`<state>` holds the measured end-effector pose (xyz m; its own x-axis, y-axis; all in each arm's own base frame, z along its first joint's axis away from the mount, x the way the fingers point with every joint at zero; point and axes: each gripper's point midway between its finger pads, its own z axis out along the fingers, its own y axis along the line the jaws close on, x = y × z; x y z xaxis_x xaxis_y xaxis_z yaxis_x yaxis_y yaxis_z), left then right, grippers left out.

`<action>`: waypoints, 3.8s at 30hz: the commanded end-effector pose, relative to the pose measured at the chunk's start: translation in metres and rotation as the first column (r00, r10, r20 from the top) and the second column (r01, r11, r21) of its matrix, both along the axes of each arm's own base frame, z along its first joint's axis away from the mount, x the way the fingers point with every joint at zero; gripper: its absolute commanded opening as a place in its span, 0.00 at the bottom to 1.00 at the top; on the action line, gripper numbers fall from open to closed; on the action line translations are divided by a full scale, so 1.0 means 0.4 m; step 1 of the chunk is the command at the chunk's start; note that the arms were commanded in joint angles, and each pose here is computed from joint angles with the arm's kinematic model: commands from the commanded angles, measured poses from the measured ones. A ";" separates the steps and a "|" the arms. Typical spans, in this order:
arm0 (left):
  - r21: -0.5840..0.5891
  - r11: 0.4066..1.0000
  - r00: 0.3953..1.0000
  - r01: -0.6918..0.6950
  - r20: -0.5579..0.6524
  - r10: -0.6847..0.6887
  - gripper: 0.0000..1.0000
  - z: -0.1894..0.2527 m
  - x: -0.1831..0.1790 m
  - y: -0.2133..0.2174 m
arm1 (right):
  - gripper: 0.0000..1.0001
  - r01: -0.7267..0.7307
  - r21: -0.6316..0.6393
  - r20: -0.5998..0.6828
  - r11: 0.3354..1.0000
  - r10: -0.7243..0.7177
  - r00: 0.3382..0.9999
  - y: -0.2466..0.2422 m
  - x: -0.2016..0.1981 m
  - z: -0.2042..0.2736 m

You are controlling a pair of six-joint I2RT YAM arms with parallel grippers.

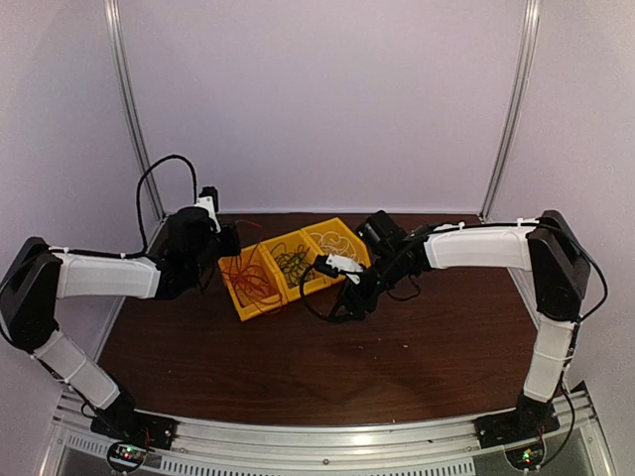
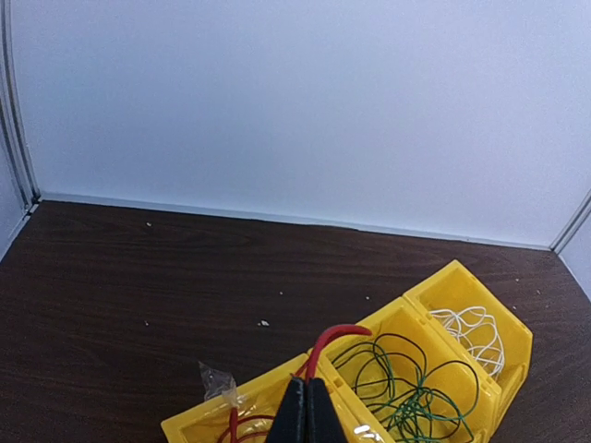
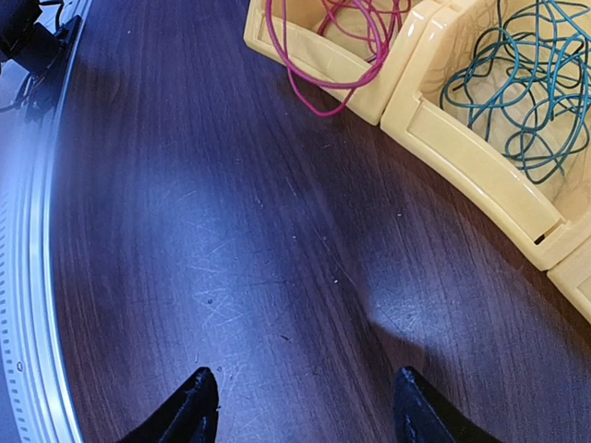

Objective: Untangle the cables

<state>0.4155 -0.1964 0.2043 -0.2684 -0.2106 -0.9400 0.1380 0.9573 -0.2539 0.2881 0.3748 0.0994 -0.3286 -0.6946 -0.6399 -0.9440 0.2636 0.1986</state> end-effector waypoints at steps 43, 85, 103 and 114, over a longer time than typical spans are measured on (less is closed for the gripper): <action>-0.129 0.962 0.971 0.241 0.042 -0.237 0.00 0.064 -0.141 -0.012 | 0.30 0.073 0.207 0.263 0.976 -0.127 0.956 0.423 0.208 -0.017; 0.103 0.949 0.954 0.298 -0.079 -0.291 0.00 0.291 -0.098 -0.047 | 0.44 -0.059 0.286 0.338 0.957 -0.043 0.940 0.039 0.026 0.301; 0.108 0.896 0.894 0.431 -0.188 -0.408 0.00 0.334 -0.088 -0.113 | 0.46 -0.007 0.290 0.261 0.957 -0.072 0.963 -0.025 0.052 0.261; 0.077 0.903 0.870 0.423 -0.312 -0.381 0.00 0.195 -0.044 -0.071 | 0.45 0.004 0.277 0.241 0.961 -0.074 0.968 -0.035 0.057 0.234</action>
